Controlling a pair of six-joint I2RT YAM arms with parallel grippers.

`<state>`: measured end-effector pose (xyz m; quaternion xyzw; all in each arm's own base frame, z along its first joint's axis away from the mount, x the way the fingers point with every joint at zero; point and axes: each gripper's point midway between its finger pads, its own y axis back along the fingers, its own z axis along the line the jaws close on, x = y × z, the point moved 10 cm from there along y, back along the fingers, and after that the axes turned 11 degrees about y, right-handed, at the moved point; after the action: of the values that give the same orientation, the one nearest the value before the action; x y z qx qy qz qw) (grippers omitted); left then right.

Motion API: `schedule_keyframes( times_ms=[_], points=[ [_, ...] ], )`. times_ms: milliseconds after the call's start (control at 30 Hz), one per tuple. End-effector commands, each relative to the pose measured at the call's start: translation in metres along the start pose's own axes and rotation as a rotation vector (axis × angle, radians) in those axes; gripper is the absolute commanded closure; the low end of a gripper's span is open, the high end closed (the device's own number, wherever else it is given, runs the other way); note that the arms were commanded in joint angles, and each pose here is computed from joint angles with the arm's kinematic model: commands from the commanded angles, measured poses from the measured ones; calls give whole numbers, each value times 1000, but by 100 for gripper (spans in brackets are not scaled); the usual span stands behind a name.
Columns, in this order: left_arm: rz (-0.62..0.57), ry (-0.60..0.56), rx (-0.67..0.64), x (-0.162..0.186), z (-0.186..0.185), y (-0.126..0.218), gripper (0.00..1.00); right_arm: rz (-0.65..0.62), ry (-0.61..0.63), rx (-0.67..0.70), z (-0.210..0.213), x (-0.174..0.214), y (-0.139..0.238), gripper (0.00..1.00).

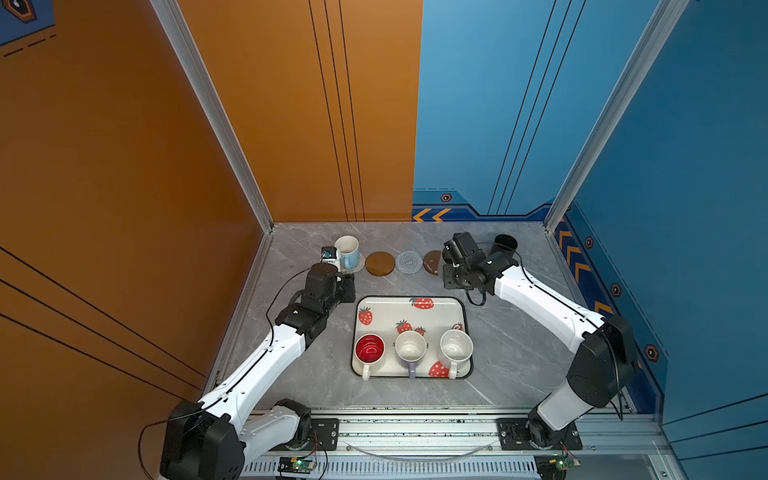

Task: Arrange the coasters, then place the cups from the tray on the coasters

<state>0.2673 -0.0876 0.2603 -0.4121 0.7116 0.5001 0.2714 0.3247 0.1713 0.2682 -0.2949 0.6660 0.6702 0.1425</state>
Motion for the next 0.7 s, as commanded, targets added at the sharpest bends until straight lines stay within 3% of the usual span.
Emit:
schedule_keyframes(
  times_ms=[0,667],
  points=[
    [-12,17,23,-2,1,1,56,-113,-21,26,-16,-32,17,100],
    [-28,18,20,-6,1,5,56,-63,-131,100,-70,-81,-53,100]
  ],
)
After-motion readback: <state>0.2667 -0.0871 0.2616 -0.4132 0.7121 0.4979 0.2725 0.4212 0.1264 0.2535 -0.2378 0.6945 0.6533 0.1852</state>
